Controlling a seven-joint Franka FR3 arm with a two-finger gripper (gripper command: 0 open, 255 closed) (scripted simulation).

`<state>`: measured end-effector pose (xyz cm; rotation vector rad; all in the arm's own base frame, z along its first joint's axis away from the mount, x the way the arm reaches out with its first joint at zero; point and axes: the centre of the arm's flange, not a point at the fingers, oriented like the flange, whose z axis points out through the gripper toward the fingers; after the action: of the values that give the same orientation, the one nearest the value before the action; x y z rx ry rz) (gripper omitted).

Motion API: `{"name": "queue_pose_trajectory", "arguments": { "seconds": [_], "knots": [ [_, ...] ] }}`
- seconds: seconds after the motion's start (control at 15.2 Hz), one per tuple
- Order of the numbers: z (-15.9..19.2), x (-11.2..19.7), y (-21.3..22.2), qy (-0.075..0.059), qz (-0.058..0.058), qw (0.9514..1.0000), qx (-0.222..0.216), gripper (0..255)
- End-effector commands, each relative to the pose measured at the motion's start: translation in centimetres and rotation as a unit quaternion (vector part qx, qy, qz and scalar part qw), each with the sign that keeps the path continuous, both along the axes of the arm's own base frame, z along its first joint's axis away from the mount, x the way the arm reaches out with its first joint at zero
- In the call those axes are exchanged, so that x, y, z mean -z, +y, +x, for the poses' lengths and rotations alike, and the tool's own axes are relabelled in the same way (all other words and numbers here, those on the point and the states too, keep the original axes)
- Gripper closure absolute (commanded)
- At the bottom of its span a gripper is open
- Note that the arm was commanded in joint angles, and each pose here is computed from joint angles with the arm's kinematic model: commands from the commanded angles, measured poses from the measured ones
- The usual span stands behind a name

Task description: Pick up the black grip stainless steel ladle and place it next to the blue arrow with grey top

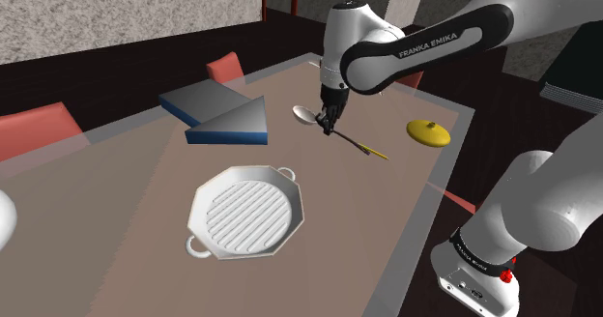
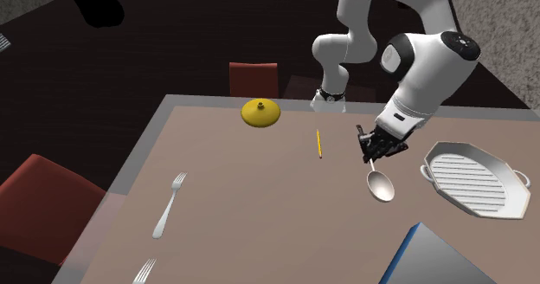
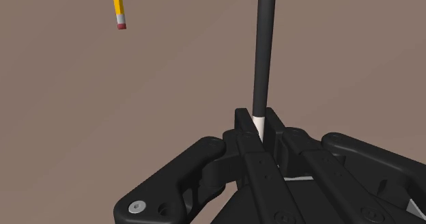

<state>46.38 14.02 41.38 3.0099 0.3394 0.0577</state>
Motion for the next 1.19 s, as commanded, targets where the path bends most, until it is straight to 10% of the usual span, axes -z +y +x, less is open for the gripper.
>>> {"name": "queue_pose_trajectory", "arguments": {
  "seconds": [0.0,1.12],
  "knots": [
    [0.1,1.1,0.1,0.0,0.0,1.0,0.0,255],
    [0.1,6.4,0.1,0.0,0.0,1.0,0.0,255]
  ]
}}
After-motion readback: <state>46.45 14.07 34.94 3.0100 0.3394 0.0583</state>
